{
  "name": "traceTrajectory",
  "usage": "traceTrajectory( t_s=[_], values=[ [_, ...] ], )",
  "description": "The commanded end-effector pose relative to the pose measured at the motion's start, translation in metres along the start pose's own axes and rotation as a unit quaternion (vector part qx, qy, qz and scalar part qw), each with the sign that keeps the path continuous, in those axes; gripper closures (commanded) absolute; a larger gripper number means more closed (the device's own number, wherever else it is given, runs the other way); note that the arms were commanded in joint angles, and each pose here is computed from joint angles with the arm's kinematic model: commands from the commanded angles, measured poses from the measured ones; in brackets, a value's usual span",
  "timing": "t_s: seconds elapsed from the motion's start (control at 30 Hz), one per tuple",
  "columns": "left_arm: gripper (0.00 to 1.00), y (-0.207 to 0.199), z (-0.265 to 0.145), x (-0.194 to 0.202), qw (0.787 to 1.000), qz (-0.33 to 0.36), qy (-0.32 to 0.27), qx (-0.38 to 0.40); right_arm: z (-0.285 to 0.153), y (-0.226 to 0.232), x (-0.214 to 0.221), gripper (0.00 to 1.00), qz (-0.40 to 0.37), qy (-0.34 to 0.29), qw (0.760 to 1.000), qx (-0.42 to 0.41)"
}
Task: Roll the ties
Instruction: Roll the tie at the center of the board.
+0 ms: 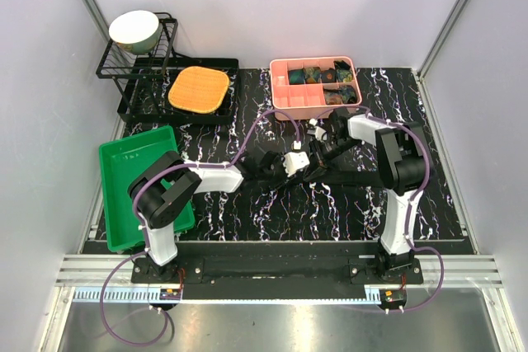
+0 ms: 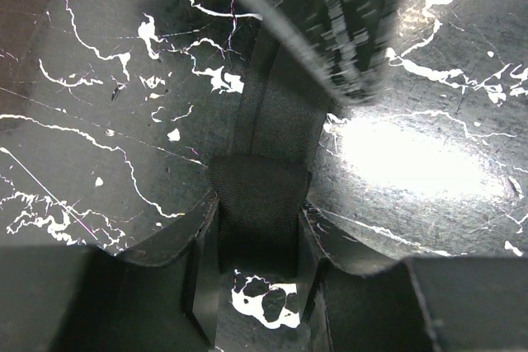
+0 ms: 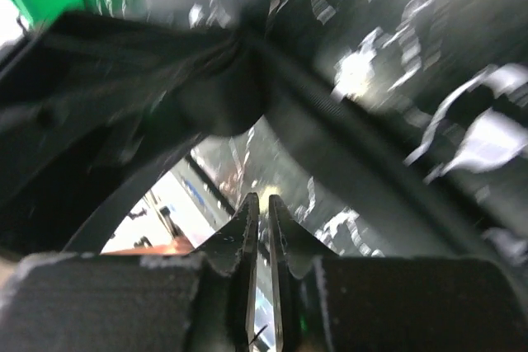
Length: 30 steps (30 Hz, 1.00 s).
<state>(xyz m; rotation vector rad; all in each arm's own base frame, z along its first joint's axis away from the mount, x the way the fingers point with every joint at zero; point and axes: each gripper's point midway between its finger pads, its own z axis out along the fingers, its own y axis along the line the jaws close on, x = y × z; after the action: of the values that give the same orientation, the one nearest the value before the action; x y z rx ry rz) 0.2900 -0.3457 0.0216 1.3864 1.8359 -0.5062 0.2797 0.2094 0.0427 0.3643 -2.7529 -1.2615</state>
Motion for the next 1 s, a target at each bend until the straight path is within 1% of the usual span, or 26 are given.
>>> traceTrajectory(
  t_s=[0.0, 0.17, 0.37, 0.47, 0.63, 0.7, 0.77, 0.83, 0.93, 0.97],
  values=[
    [1.0, -0.012, -0.002, 0.052, 0.996, -0.027, 0.085, 0.011, 0.011, -0.008, -0.024, 0.87, 0.016, -0.038, 0.999, -0.003],
    [1.0, -0.013, -0.002, 0.051, 0.996, -0.027, 0.084, 0.012, 0.024, -0.022, -0.033, 0.89, 0.046, -0.048, 0.998, 0.005],
    [1.0, -0.011, -0.004, 0.042, 0.997, -0.033, 0.072, 0.014, 0.034, -0.052, -0.023, 0.93, 0.066, -0.027, 0.996, 0.06],
    [1.0, -0.006, -0.005, 0.027, 0.998, -0.035, 0.054, 0.017, 0.035, -0.063, -0.019, 0.95, 0.069, -0.018, 0.994, 0.084],
    [0.98, 0.006, -0.012, -0.015, 0.999, -0.047, -0.001, 0.025, 0.034, -0.079, -0.014, 0.98, 0.077, -0.002, 0.99, 0.121],
    [0.95, 0.006, -0.018, -0.032, 0.998, -0.045, -0.032, 0.034, 0.033, -0.083, -0.014, 0.99, 0.076, 0.001, 0.988, 0.131],
    [0.92, 0.006, -0.02, -0.042, 0.997, -0.04, -0.049, 0.043, 0.033, -0.084, -0.014, 1.0, 0.076, 0.004, 0.988, 0.137],
    [0.9, 0.004, -0.022, -0.046, 0.996, -0.037, -0.06, 0.052, 0.033, -0.088, -0.013, 1.0, 0.078, 0.007, 0.987, 0.142],
    [0.89, 0.003, -0.023, -0.043, 0.996, -0.026, -0.059, 0.056, 0.034, -0.091, -0.011, 1.0, 0.083, 0.013, 0.985, 0.148],
    [0.88, -0.001, -0.024, -0.037, 0.996, -0.008, -0.055, 0.068, 0.034, -0.091, -0.012, 1.0, 0.083, 0.013, 0.985, 0.149]
  ],
)
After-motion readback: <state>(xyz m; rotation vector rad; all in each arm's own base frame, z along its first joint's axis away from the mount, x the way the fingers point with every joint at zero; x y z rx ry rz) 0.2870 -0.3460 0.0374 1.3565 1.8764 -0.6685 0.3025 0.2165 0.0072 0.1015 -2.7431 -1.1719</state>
